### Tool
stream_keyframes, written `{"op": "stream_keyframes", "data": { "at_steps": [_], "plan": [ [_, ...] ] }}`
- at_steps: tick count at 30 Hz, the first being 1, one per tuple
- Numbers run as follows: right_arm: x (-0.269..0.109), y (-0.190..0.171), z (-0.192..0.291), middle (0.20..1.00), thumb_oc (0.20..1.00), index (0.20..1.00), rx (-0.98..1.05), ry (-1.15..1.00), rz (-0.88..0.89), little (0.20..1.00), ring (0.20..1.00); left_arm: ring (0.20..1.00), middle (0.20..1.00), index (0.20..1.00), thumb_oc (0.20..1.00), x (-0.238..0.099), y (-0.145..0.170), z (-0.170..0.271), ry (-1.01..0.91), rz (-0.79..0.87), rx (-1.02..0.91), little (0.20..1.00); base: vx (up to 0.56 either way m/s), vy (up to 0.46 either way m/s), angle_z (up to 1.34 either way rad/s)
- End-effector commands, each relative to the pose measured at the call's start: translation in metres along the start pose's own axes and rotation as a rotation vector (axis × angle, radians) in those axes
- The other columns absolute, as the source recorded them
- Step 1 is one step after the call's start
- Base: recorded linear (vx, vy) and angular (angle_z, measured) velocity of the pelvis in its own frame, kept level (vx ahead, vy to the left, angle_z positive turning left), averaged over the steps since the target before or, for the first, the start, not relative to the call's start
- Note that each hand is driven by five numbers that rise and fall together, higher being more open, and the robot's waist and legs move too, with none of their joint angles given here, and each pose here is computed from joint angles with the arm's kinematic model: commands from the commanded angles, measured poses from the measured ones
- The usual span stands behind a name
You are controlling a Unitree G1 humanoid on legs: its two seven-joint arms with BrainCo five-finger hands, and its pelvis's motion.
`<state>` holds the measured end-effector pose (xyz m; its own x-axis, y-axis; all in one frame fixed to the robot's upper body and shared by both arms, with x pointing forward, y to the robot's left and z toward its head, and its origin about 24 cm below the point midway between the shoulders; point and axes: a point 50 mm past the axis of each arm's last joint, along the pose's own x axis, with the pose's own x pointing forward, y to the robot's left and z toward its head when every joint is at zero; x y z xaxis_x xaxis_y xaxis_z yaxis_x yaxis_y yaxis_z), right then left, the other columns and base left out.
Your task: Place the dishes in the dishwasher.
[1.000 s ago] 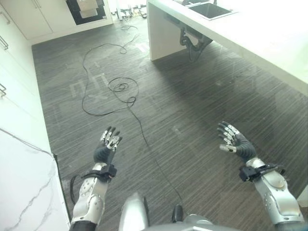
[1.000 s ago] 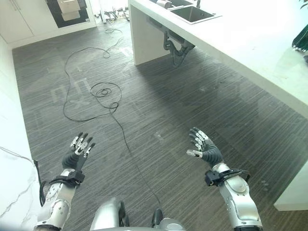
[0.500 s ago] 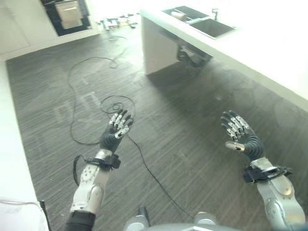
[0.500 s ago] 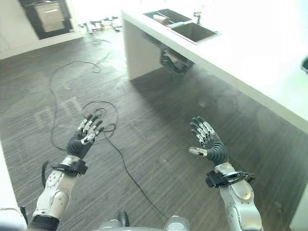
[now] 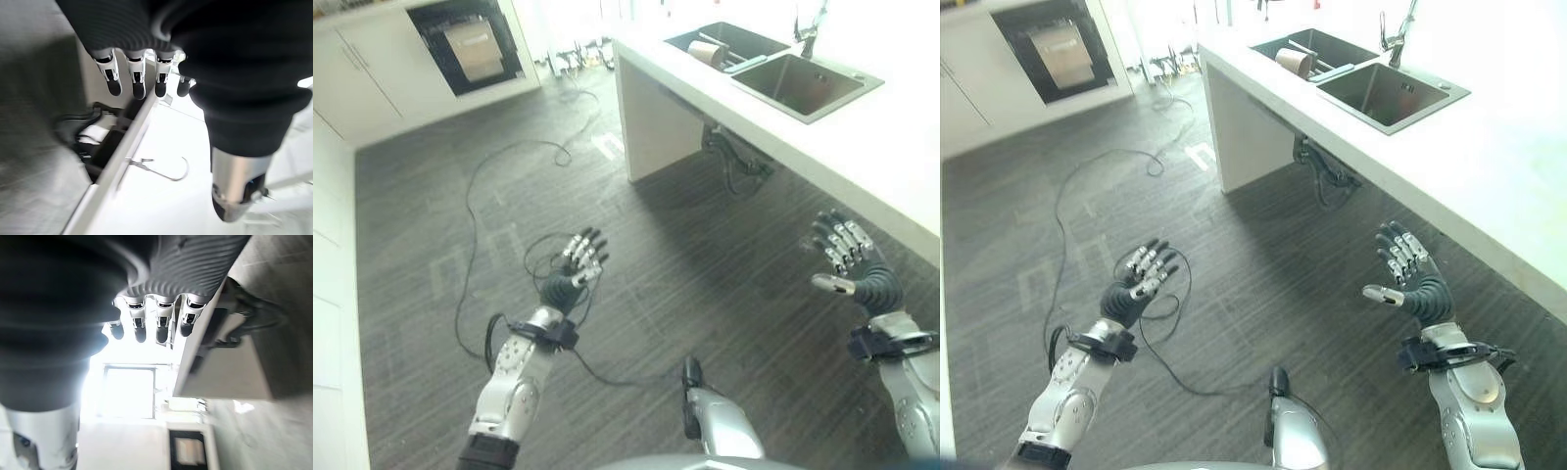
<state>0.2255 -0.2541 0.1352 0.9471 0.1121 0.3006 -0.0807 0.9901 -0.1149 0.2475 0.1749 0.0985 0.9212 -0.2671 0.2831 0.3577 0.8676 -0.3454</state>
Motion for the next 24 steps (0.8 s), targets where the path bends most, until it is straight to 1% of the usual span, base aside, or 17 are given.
{"op": "stream_keyframes", "data": {
  "at_steps": [1, 5, 8, 13, 17, 20, 22, 24],
  "plan": [
    [-0.003, 0.007, 0.018, 1.000, 1.000, 1.000, -0.012, -0.121, 0.015, 1.000, 1.000, 1.000, 1.000, 1.000, 1.000, -0.010, 0.009, 0.018, -0.073, 0.011, 0.055, 1.000, 0.38, -0.385, 0.21],
    [-0.006, 0.007, 0.023, 1.000, 1.000, 1.000, -0.037, -0.155, 0.038, 1.000, 1.000, 1.000, 1.000, 1.000, 1.000, -0.022, 0.013, 0.014, -0.092, 0.054, -0.012, 1.000, 0.33, -0.318, -0.58],
    [0.003, 0.008, 0.034, 1.000, 1.000, 1.000, -0.045, -0.203, 0.033, 1.000, 1.000, 1.000, 1.000, 1.000, 1.000, -0.023, 0.016, 0.018, -0.116, 0.061, -0.038, 1.000, 0.38, -0.008, -0.90],
    [0.003, 0.007, 0.046, 1.000, 1.000, 1.000, -0.086, -0.252, 0.066, 1.000, 1.000, 1.000, 1.000, 1.000, 1.000, -0.029, 0.024, 0.030, -0.206, 0.087, -0.049, 1.000, 0.43, 0.281, -0.87],
    [0.005, -0.002, 0.054, 1.000, 1.000, 1.000, -0.092, -0.259, 0.076, 1.000, 1.000, 1.000, 1.000, 1.000, 1.000, -0.038, 0.028, 0.033, -0.256, 0.099, -0.036, 1.000, 0.47, 0.342, -1.12],
    [0.001, -0.003, 0.057, 1.000, 1.000, 1.000, -0.100, -0.258, 0.073, 1.000, 1.000, 1.000, 1.000, 1.000, 1.000, -0.044, 0.030, 0.042, -0.270, 0.102, -0.041, 1.000, 0.49, 0.427, -0.34],
    [-0.007, -0.005, 0.056, 1.000, 1.000, 1.000, -0.093, -0.257, 0.019, 1.000, 1.000, 1.000, 1.000, 1.000, 1.000, -0.041, 0.029, 0.045, -0.253, 0.073, -0.021, 1.000, 0.44, 0.421, -0.20],
    [-0.015, -0.009, 0.055, 1.000, 1.000, 1.000, -0.075, -0.256, -0.037, 1.000, 1.000, 1.000, 1.000, 1.000, 1.000, -0.033, 0.026, 0.049, -0.244, 0.029, -0.007, 1.000, 0.33, 0.342, 0.67]
  ]
}}
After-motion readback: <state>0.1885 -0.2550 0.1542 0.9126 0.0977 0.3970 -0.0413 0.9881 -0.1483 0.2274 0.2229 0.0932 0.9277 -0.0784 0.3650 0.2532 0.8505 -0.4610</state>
